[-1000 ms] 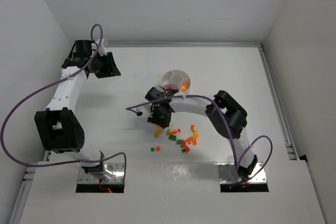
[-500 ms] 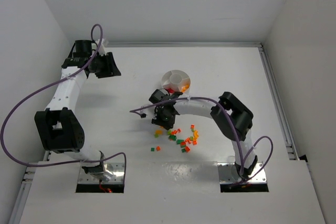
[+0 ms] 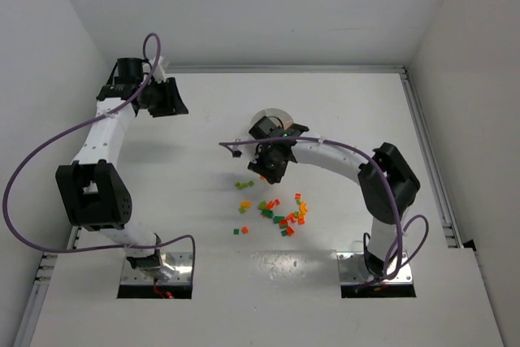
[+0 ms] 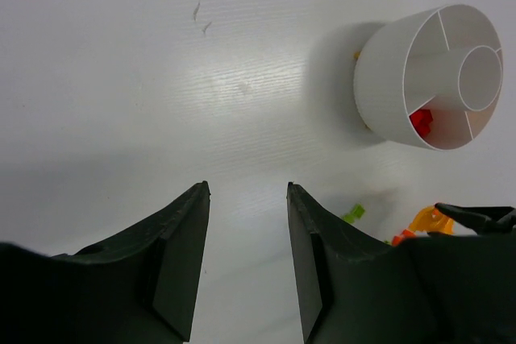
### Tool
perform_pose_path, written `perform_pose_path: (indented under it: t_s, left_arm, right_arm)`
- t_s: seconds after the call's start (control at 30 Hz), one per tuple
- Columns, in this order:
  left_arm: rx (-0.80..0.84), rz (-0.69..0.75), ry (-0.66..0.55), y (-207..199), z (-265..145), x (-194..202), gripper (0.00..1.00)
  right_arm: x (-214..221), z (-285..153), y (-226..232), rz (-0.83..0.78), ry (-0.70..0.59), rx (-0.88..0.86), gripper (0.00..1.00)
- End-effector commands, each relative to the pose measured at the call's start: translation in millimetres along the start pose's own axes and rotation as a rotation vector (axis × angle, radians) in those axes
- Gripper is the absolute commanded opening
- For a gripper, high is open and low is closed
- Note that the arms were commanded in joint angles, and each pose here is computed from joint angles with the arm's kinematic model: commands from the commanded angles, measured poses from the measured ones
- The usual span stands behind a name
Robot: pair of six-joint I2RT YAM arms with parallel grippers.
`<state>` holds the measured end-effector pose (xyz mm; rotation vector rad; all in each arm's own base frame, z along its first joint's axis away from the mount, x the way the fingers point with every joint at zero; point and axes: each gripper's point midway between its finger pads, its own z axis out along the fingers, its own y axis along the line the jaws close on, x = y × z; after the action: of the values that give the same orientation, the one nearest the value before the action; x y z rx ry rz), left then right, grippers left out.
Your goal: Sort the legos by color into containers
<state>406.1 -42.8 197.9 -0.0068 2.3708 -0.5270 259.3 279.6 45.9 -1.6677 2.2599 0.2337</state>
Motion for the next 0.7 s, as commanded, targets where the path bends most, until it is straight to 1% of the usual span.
perform_pose_path:
  t_s: [0.0,0.07,0.2,0.23,0.37,0.53,0.67]
  left_arm:
    - [0.029,0.035,-0.044,-10.6,-5.1,-19.5,0.49]
    - [0.027,0.041,-0.039,-12.4,-1.6,-20.2,0.49]
    - [0.033,0.047,-0.036,-15.5,1.0,-21.1,0.49]
    - [0.031,0.039,-0.02,-13.9,3.8,-17.4,0.49]
    - [0.032,0.043,-0.028,-14.3,3.9,-22.4,0.49]
    - [0.031,0.048,-0.019,-13.8,3.7,-20.3,0.49]
    - [0.031,0.045,-0.011,-12.3,6.7,-18.7,0.49]
  right_arm:
    - [-9.3,-29.3,-36.7,0.083,-0.056,0.097,0.0]
    - [-10.4,-34.9,-50.0,0.108,-0.071,0.117,0.0]
    - [-22.5,-60.6,-92.6,0.152,-0.127,0.216,0.0]
    - [-24.8,-65.7,-106.4,0.163,-0.14,0.236,0.0]
    - [-31.1,-76.0,-130.4,0.195,-0.175,0.266,0.0]
    - [-31.8,-76.6,-142.2,0.227,-0.19,0.266,0.0]
    - [-42.8,-84.3,-153.5,0.278,-0.242,0.259,0.0]
